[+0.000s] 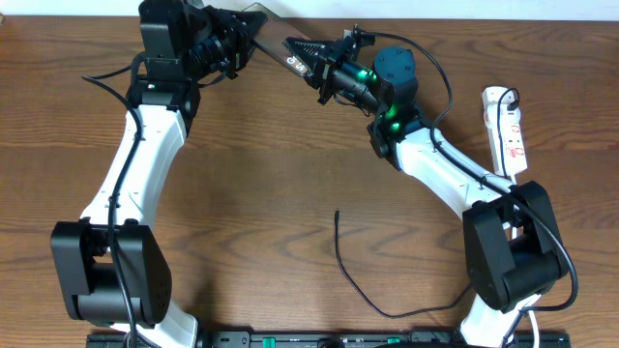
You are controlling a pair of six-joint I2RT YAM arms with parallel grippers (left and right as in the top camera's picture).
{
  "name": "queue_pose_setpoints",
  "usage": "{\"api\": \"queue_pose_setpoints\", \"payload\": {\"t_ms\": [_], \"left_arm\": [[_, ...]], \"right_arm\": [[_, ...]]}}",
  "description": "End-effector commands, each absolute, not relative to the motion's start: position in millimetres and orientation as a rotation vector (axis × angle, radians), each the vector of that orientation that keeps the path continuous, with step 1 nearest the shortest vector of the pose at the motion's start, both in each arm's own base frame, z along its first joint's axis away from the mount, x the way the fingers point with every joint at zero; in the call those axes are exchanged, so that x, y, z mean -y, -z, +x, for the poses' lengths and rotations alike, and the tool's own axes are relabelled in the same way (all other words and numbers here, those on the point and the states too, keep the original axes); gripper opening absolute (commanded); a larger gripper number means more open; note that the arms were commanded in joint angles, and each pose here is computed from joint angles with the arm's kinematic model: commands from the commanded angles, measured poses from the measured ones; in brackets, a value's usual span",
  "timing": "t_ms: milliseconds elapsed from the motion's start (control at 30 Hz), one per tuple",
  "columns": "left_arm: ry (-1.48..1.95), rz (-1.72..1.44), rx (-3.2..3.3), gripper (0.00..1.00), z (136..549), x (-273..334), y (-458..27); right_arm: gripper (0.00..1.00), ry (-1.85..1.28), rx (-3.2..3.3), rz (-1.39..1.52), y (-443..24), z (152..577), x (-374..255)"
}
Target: Plug charger to phone and switch on socket
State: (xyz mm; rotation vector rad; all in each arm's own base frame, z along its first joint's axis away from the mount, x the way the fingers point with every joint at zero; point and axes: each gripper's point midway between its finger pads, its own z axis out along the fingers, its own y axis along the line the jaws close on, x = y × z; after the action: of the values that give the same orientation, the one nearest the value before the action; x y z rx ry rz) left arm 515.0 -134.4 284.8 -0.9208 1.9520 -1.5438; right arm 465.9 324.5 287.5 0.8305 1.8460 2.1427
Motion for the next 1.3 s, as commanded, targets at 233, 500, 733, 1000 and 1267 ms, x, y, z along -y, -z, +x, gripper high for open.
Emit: {"api": "queue_pose_setpoints", "payload": {"t_ms": [233,500,733,1000,1267], "left_arm": [[1.544,-0.875,-1.921,0.12,512.5,134.2,-304.3],[1.54,-0.865,-1.923,0.08,512.4,134.3,-304.3],[1.529,-0.845,-1.925,0.07,512.4,134.3,-304.2],[1.529,-0.846,-1.925,0.07,512.4,134.3,-304.2],[1.529,-0.846,-1.925,0.07,512.5,134.1,-304.2]], "right_arm": [[0.01,-2.166,-1.862,0.756,-298.0,452.3,-341.4],[0.01,-2.169,-1.866,0.753,-297.9,450.5,-343.7],[0.01,-2.168,-1.868,0.756,-297.3,450.6,-343.8],[0.25,-2.168,-1.868,0.756,-297.3,450.6,-343.8],[0.83,-2.168,-1.869,0.755,-297.3,450.5,-343.8]]}}
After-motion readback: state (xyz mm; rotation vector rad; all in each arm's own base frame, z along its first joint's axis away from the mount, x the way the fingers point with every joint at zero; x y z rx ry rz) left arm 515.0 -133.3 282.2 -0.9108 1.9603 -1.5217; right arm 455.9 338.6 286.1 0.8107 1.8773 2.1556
